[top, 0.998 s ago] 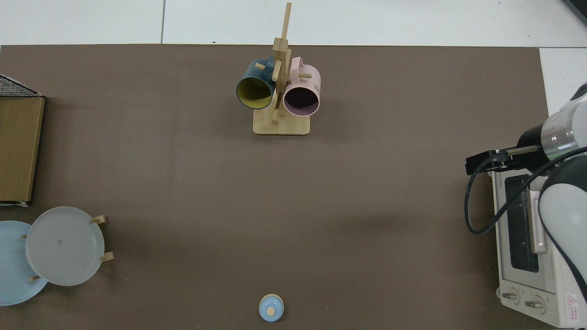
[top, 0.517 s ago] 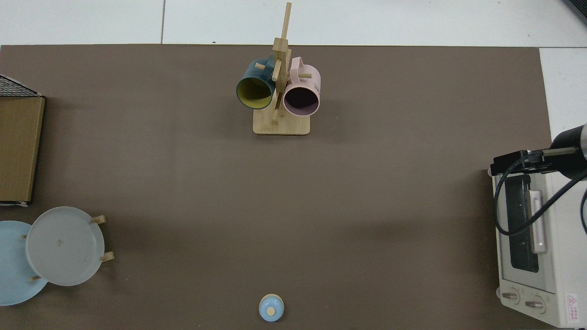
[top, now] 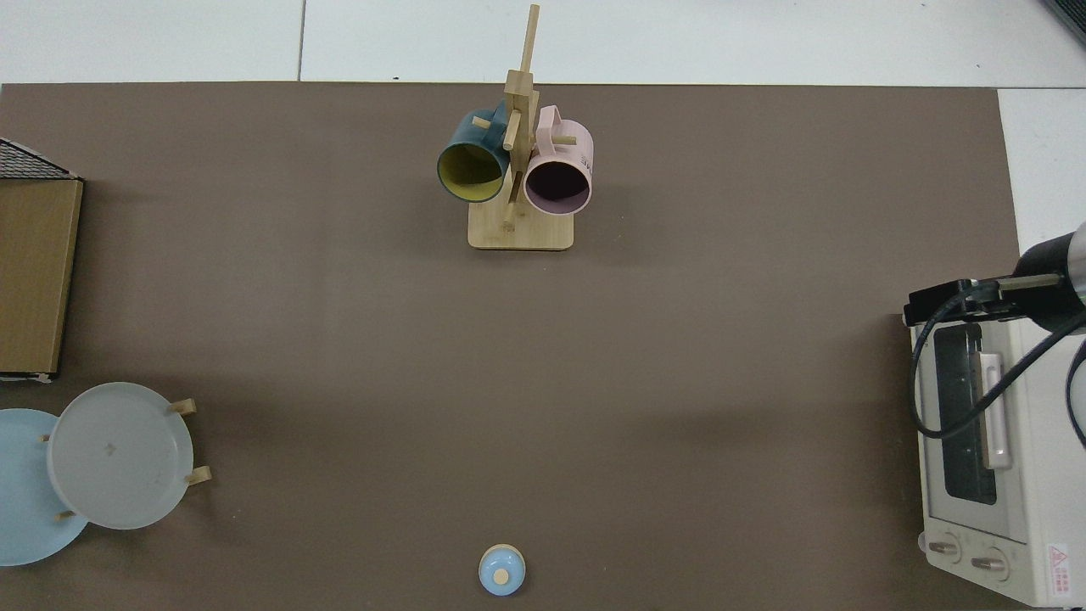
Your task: Put markers into pen holder
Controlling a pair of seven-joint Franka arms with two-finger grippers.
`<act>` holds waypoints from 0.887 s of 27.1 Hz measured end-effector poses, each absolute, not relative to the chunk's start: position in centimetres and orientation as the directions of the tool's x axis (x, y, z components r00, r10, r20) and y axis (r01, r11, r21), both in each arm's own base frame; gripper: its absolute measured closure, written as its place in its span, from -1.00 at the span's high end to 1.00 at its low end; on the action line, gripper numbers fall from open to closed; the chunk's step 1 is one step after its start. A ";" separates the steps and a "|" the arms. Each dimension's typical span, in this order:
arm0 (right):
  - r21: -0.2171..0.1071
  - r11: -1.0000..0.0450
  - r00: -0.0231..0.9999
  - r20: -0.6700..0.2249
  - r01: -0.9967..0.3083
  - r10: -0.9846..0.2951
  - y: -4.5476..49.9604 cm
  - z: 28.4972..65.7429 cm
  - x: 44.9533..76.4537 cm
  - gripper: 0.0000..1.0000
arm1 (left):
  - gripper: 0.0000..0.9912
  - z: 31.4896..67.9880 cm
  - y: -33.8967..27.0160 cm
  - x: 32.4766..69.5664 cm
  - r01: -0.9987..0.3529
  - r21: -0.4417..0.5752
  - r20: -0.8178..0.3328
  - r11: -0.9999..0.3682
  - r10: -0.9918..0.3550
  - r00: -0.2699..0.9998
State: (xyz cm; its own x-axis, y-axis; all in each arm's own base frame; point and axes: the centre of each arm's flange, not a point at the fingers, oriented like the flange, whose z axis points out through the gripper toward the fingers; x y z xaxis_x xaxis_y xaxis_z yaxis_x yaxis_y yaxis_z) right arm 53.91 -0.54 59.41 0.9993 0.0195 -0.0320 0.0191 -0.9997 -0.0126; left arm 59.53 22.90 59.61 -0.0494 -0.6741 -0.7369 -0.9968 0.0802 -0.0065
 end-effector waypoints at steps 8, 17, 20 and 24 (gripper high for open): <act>-0.013 -1.000 0.999 -0.030 0.021 0.021 -0.4 59.5 53.9 1.00 | -0.50 59.1 23.8 59.3 -0.999 -0.011 -0.737 0.050 -0.676 -0.025; -0.012 -0.999 0.999 -0.021 0.034 0.034 0.3 60.0 53.7 1.00 | 0.49 58.4 23.1 59.6 -1.000 -0.022 -0.727 0.020 -0.687 0.002; -0.013 -0.999 0.999 -0.001 0.033 0.033 0.2 61.0 53.3 1.00 | 0.86 57.9 22.4 59.8 -0.999 -0.048 -0.705 -0.018 -0.708 0.047; -0.014 -1.000 0.999 0.022 0.028 0.027 -0.1 62.3 52.6 1.00 | 1.00 57.1 20.6 60.1 -0.994 -0.076 -0.643 -0.077 -0.759 0.108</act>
